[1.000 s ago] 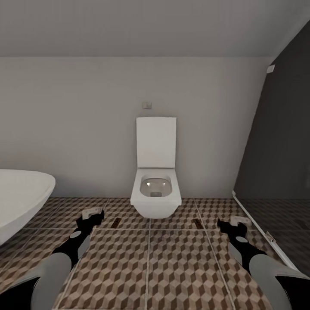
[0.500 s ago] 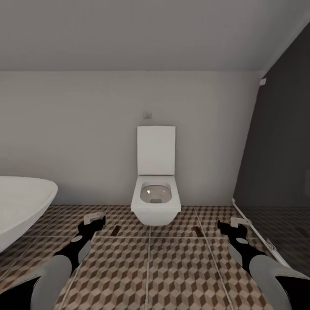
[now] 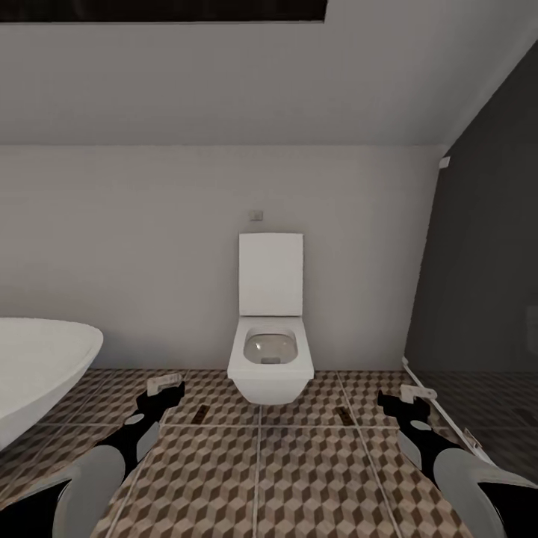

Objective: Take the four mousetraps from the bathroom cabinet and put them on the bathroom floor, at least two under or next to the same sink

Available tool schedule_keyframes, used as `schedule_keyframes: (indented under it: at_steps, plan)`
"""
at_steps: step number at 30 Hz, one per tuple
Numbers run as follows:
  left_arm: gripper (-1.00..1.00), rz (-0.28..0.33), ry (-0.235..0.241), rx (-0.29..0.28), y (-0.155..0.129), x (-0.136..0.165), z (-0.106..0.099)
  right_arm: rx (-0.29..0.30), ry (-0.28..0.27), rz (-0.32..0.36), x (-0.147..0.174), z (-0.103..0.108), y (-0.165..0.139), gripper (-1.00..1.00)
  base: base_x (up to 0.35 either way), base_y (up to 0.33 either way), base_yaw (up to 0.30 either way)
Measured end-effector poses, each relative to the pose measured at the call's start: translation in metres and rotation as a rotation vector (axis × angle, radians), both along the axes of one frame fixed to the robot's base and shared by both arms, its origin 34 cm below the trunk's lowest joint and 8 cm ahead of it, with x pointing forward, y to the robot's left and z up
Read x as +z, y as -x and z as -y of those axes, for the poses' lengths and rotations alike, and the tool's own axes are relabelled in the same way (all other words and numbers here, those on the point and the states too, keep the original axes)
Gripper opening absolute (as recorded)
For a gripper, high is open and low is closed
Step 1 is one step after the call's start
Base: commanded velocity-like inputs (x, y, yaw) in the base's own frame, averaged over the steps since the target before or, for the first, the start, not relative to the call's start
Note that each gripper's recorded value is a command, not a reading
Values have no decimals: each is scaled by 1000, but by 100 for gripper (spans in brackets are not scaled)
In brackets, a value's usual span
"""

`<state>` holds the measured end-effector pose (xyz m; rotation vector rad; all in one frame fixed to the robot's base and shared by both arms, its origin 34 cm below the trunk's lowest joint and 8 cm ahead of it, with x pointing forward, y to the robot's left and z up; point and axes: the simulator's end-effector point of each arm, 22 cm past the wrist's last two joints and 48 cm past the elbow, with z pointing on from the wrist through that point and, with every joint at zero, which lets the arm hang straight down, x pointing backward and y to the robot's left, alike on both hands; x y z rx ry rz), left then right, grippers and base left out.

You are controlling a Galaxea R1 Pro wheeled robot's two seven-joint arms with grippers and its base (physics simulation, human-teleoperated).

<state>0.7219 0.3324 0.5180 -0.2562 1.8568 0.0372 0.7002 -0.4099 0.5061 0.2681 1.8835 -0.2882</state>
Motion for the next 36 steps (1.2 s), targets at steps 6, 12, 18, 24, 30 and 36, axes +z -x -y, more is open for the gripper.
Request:
schedule_keyframes:
  at_steps: [6, 12, 18, 24, 30, 36]
  plan:
    - [100, 3, 1, -1, 5, 8, -3, -1, -2, -12, 0, 0, 9, 100, 0, 0, 0]
    - [100, 11, -1, 1, 9, 17, -9, -3, -5, 0, 10, 0, 12, 100, 0, 0, 0]
    - [100, 4, 0, 1, 10, 25, -11, -3, -7, 0, 22, 0, 11, 100, 0, 0, 0]
    - [100, -14, 4, -2, 9, 31, -11, -4, -12, -26, 24, -1, 13, 100, 0, 0, 0]
    - [100, -35, 7, -4, 10, 36, -10, -2, -12, -45, 33, -2, 11, 100, 0, 0, 0]
    - [100, -46, 6, -2, 9, 45, -13, -3, -10, -51, 46, -1, 8, 100, 0, 0, 0]
